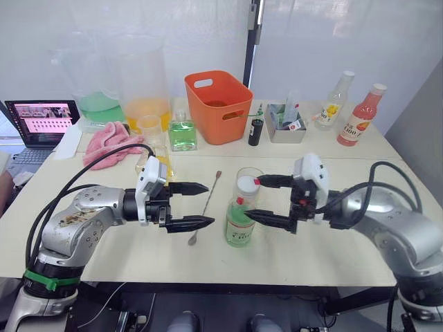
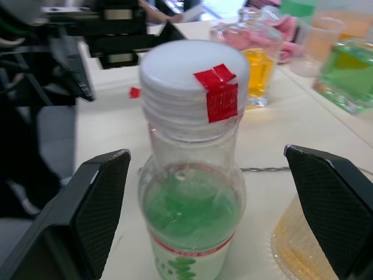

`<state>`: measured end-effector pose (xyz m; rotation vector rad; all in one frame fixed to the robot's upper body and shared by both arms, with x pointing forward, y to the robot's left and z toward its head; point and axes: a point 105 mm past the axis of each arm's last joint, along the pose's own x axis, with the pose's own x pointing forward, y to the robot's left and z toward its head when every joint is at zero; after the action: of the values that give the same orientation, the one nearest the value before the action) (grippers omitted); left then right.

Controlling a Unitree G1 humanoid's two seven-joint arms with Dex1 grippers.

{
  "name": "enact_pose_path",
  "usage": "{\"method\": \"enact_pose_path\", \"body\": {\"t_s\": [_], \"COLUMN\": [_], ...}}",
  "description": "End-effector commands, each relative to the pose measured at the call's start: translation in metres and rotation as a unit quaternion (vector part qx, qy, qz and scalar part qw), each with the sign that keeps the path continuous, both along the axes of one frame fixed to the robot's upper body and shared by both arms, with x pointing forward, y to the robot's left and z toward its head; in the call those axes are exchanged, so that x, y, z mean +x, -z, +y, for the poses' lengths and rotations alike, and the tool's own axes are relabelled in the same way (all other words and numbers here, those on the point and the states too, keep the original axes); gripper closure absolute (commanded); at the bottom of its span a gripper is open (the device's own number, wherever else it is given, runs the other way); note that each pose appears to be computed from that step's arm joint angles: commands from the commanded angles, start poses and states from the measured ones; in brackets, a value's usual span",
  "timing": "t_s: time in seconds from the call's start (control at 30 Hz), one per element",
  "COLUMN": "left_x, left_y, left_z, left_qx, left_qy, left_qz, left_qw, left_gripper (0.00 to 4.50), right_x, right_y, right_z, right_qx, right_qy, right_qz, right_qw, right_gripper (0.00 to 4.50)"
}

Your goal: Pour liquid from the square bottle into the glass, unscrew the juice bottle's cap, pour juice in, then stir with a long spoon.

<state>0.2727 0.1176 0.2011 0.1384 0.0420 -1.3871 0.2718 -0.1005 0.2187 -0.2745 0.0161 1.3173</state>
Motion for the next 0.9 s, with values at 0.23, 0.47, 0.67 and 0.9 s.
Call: {"method": "enact_pose_path", "body": {"t_s": [0.23,0.47,0.67,0.9], "left_x": [-0.008,-0.009,-0.005,-0.005], "left_y": [-0.01,-0.016,-0.023,-0.022], "left_z": [-0.006,-0.006,0.004,0.01], "left_qx": [-0.001,-0.002,-0.017,-0.007], "left_qy": [0.034,0.031,0.003,-0.009], "left_qz": [-0.023,-0.044,-0.081,-0.108], "left_qw": [0.999,0.999,0.997,0.994], "left_gripper": [0.0,0.0,0.0,0.0], "right_x": [0.017,0.025,0.018,0.006], "right_y": [-0.006,-0.005,-0.011,-0.017], "right_z": [0.009,0.013,0.019,0.019], "right_qx": [-0.039,-0.044,-0.024,0.004], "right_qy": [-0.124,-0.144,-0.162,-0.133], "right_qz": [-0.029,-0.035,-0.032,-0.03], "right_qw": [0.991,0.988,0.986,0.991], "right_gripper": [0.02,0.83,2.85,3.36]}}
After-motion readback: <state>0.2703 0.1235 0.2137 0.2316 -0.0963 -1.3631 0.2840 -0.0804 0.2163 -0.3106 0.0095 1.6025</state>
